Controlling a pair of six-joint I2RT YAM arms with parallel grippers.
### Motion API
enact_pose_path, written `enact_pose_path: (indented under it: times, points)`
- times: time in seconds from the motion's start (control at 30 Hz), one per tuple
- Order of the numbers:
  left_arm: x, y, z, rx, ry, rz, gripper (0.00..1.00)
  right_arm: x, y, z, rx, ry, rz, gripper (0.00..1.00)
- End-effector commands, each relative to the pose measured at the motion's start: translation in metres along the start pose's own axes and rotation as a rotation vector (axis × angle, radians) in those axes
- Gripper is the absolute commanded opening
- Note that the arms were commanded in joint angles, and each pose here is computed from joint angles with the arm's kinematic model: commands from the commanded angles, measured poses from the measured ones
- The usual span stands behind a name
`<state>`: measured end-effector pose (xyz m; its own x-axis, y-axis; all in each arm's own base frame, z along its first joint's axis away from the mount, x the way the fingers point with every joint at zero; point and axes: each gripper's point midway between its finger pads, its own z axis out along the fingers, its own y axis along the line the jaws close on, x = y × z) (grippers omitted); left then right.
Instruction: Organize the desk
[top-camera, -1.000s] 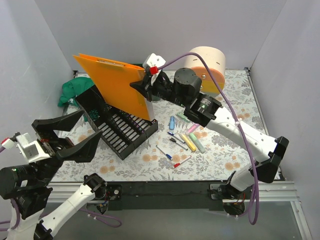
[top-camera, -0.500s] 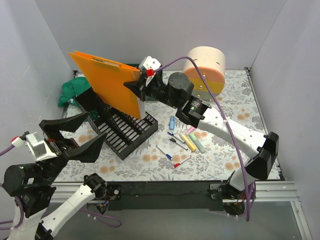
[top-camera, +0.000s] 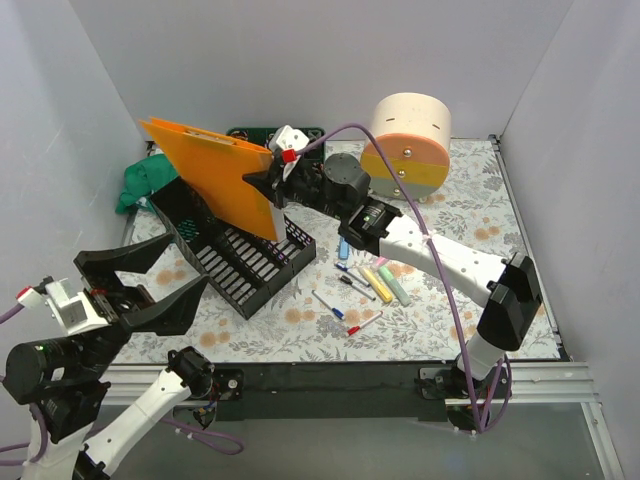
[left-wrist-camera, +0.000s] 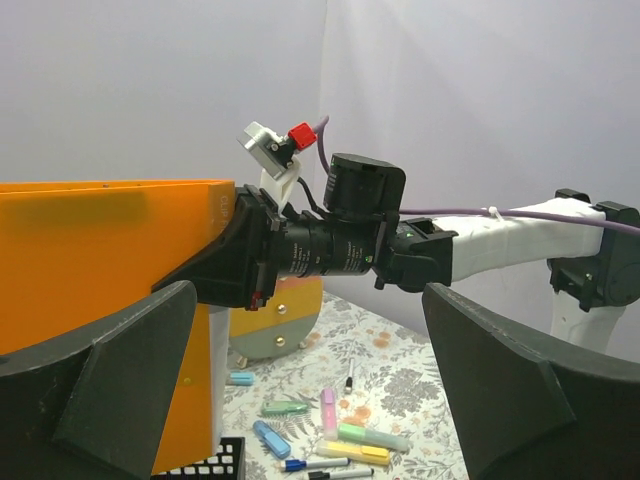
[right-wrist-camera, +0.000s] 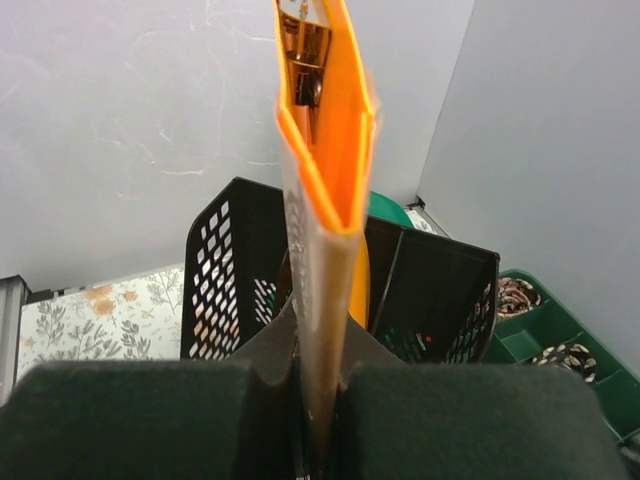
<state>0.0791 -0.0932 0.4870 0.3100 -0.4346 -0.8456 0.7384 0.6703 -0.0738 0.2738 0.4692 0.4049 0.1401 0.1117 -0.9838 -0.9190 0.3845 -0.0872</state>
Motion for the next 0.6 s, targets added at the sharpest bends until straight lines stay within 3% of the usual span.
enact_pose_path:
  times: [0.0,0.37,0.57]
  points:
    - [0.014,0.001,0.0,0.002,0.038,-0.007,0.98,-0.031,0.017,0.003,-0.097,-0.149,-0.028,0.01]
    - [0.023,0.005,-0.003,-0.016,0.047,0.007,0.98,0.007,0.01,-0.004,-0.066,-0.106,0.019,0.01]
    - [0.021,0.005,-0.003,-0.016,0.043,0.008,0.98,0.005,0.01,0.002,-0.07,-0.126,0.036,0.01]
